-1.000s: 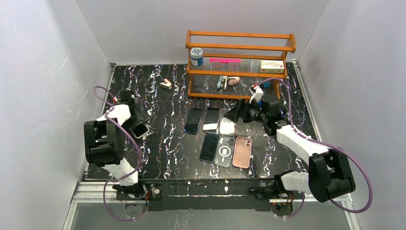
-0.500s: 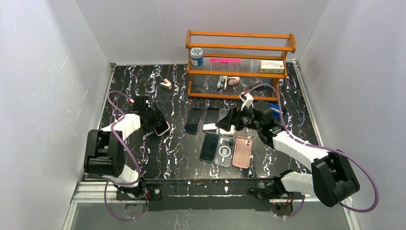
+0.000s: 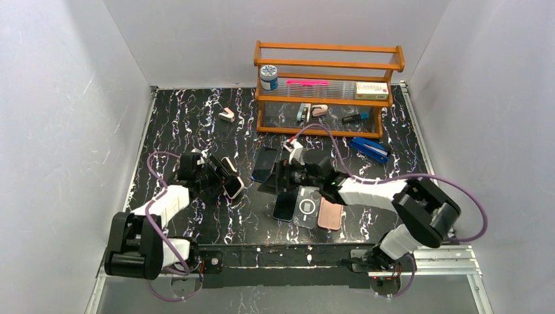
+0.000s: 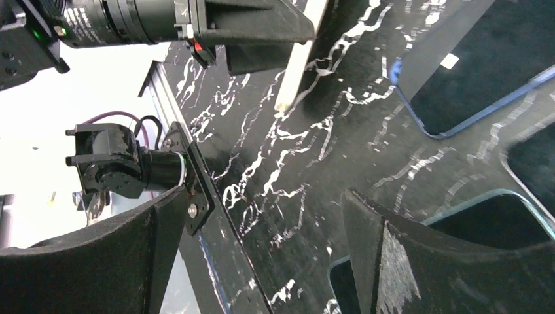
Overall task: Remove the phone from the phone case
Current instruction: Pick up the phone at the center of the board.
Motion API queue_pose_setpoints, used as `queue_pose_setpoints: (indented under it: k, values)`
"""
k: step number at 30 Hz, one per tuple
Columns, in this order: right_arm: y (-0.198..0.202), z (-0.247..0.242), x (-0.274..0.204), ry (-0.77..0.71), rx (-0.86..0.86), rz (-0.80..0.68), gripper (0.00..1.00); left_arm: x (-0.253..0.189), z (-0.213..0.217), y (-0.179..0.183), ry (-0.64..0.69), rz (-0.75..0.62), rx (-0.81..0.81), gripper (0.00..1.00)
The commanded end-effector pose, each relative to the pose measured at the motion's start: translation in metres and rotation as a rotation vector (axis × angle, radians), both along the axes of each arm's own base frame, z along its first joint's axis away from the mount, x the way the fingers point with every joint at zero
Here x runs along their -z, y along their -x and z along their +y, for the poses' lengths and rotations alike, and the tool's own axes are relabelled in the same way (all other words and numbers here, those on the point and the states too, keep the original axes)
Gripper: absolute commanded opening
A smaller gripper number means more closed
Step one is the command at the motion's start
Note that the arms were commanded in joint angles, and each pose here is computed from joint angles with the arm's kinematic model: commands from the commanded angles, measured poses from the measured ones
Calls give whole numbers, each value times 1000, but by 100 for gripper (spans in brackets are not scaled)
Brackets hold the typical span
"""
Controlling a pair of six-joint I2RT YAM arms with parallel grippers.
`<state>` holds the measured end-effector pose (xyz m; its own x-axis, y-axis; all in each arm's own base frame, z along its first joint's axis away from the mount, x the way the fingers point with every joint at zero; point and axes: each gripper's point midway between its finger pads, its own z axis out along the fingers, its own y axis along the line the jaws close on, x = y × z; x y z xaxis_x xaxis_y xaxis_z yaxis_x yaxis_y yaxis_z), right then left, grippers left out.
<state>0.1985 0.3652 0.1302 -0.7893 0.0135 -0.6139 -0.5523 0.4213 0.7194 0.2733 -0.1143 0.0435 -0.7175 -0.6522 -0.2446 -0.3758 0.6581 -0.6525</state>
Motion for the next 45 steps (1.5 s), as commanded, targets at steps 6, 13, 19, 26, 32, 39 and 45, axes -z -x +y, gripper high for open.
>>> queue_pose_setpoints:
  k: [6,13,19,26,32,39,45]
  values:
    - [-10,64,-9,-27,14,-68,88,-46,-30,11,173,-139,38,14]
    - [-12,84,0,-11,-5,-58,74,-58,-41,16,194,-189,58,14]
    - [-9,95,8,-13,-31,-45,55,-74,-58,15,215,-248,95,14]
    - [-9,85,-4,-49,3,-70,4,-86,-67,17,203,-314,129,25]
    - [-10,57,-16,-89,65,-76,1,-107,-65,14,187,-401,147,65]
    - [-8,17,-48,-239,112,-65,1,-143,-65,13,200,-554,170,87]
    - [4,-7,-88,-425,108,-64,1,-173,-72,15,299,-653,179,89]
